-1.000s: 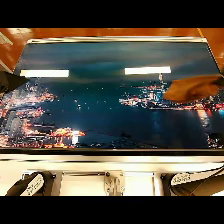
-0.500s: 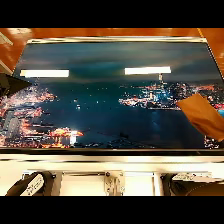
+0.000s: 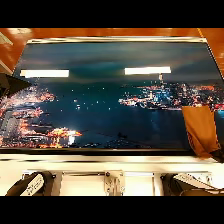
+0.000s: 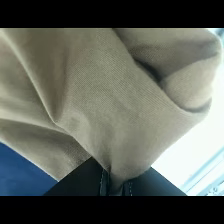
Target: Fold the shirts.
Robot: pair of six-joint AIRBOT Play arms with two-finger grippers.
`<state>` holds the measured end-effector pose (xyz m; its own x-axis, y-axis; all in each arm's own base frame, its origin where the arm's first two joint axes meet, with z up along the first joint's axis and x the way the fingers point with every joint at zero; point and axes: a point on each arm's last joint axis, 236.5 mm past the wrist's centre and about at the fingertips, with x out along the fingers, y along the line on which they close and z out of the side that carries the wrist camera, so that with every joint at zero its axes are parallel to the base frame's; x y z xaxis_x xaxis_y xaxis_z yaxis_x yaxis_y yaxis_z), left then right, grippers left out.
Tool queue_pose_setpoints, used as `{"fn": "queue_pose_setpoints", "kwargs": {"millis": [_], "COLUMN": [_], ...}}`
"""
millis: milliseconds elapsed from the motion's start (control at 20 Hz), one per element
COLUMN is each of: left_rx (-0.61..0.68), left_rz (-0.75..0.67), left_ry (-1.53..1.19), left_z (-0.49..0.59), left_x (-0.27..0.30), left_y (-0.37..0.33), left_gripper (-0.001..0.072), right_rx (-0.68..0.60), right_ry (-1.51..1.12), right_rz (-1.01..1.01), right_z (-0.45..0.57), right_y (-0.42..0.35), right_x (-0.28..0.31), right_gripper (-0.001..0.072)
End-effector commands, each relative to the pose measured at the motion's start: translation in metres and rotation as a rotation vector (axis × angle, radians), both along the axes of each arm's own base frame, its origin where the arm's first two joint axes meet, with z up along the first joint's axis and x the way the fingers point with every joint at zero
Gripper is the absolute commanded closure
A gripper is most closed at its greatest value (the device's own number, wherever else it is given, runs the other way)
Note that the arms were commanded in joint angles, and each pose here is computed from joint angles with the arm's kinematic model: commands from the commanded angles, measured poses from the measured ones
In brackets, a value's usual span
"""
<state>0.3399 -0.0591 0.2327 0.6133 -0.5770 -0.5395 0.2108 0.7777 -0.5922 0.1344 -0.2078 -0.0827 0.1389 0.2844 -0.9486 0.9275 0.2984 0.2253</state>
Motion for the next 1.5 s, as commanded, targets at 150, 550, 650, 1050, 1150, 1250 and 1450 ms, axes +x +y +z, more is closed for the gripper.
{"fn": "queue_pose_setpoints", "kwargs": {"millis": [150,550,650,1050,1150,1250,1450], "left_rx": [0.009,0.082,0.081,0.755,0.752,0.728,0.732], "left_rz": [-0.008,-0.049,-0.008,-0.256,-0.292,-0.270,-0.264], "left_ry": [-0.009,-0.144,-0.130,0.324,0.343,0.315,0.332], "left_z": [0.000,0.007,-0.002,-0.152,-0.154,-0.150,-0.152], "left_x": [0.000,0.021,0.042,0.057,0.063,0.073,0.071], "left_y": [0.000,-0.008,-0.015,-0.082,-0.101,-0.106,-0.100], "left_gripper": [0.0672,0.0673,0.0675,-0.0008,0.0005,0.0005,0.0005], "right_rx": [-0.034,-0.337,-0.497,-0.461,-0.383,-0.349,-0.331], "right_ry": [0.053,-0.087,-0.300,-0.526,-0.472,-0.451,-0.473], "right_rz": [-0.001,0.010,0.182,0.805,0.888,0.942,0.970], "right_z": [-0.010,0.118,0.183,0.222,0.204,0.200,0.202], "right_y": [0.009,-0.064,-0.072,0.145,0.172,0.189,0.204], "right_x": [-0.021,0.019,0.087,0.251,0.245,0.239,0.240], "right_gripper": [0.0253,0.0112,0.0111,0.0031,0.0031,0.0031,0.0032]}}
